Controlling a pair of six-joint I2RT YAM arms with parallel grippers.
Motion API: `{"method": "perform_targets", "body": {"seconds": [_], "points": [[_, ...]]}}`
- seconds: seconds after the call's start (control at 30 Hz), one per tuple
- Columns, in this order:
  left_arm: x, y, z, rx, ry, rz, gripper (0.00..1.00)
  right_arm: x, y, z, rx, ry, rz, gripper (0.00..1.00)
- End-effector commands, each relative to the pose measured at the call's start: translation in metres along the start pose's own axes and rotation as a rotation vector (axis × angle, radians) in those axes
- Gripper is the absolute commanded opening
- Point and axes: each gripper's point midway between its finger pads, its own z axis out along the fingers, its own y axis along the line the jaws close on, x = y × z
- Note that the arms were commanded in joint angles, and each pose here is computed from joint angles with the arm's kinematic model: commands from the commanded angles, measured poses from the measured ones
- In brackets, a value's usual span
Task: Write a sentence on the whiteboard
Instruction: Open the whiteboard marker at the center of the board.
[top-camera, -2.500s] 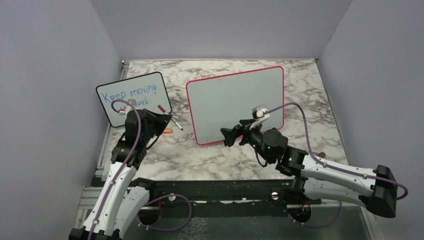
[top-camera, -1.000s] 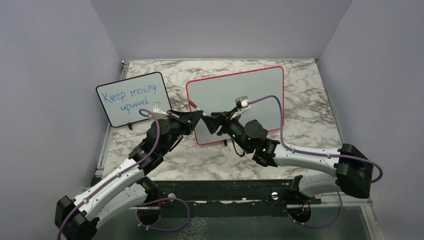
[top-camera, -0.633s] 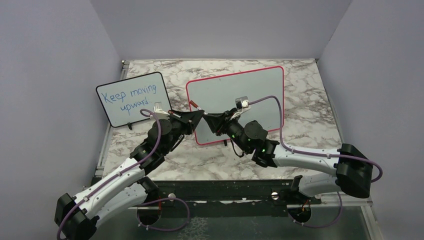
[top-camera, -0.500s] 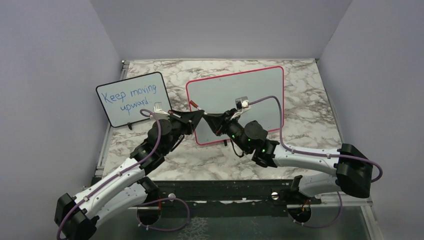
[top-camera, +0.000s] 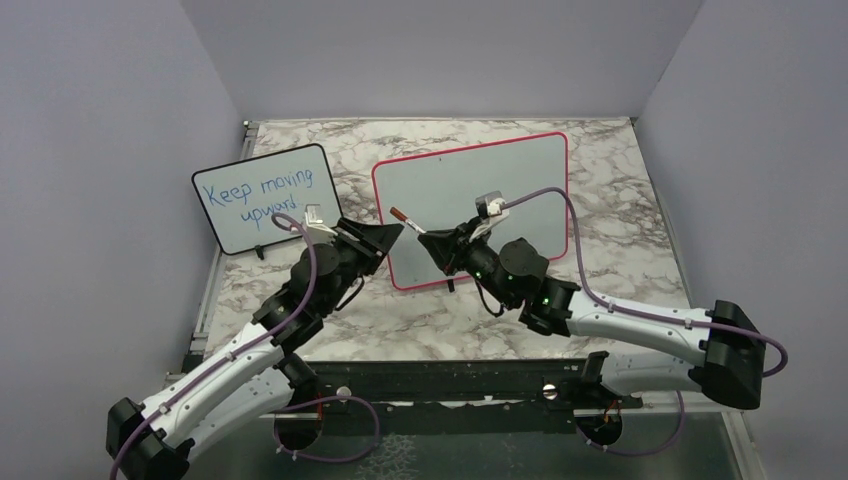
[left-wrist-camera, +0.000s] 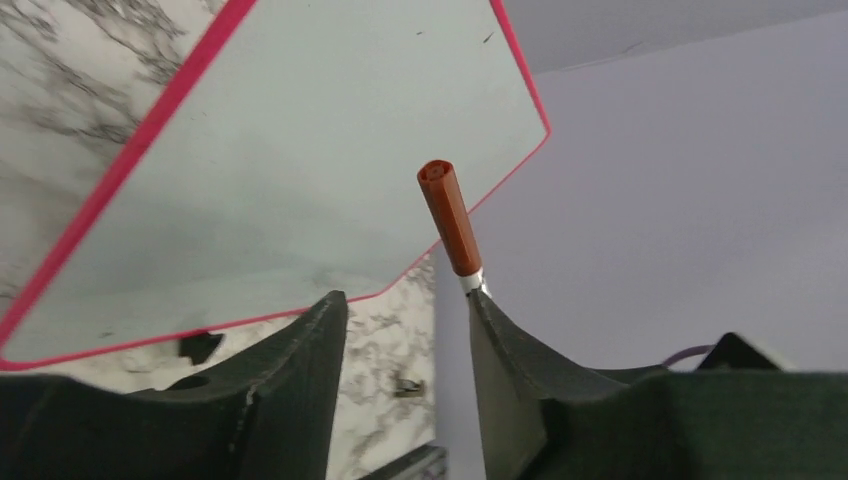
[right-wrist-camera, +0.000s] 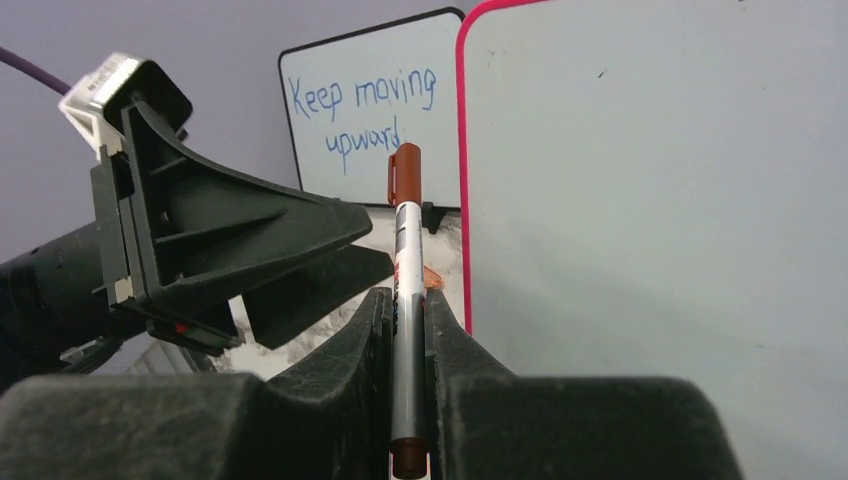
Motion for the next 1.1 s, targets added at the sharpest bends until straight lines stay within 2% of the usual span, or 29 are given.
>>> {"method": "perform_targets", "body": {"seconds": [0.0, 0.17, 0.4, 0.6, 0.77, 1.07], "points": [[-0.018, 0.015, -0.011, -0.034, -0.065, 0.296, 0.54, -0.004, -0.003, -0.012, 0.001, 0.078, -0.074, 0.01], [-0.021, 0.009, -0.020, 0.010, -0.035, 0.604, 0.66, -0.017, -0.007, -0.026, -0.020, 0.121, -0.092, 0.01], [-0.013, 0.004, -0.027, 0.069, 0.127, 1.077, 0.71, -0.018, -0.027, -0.041, -0.040, 0.299, -0.094, 0.01], [-0.005, -0.005, -0.034, 0.206, 0.206, 1.365, 0.72, -0.025, -0.029, -0.049, -0.129, 0.392, -0.111, 0.01], [0.014, -0.013, -0.035, 0.359, 0.283, 1.495, 0.72, -0.023, -0.028, -0.052, -0.199, 0.461, -0.130, 0.01], [0.030, -0.015, -0.025, 0.495, 0.295, 1.605, 0.72, -0.013, -0.023, -0.048, -0.246, 0.511, -0.114, 0.01]]}}
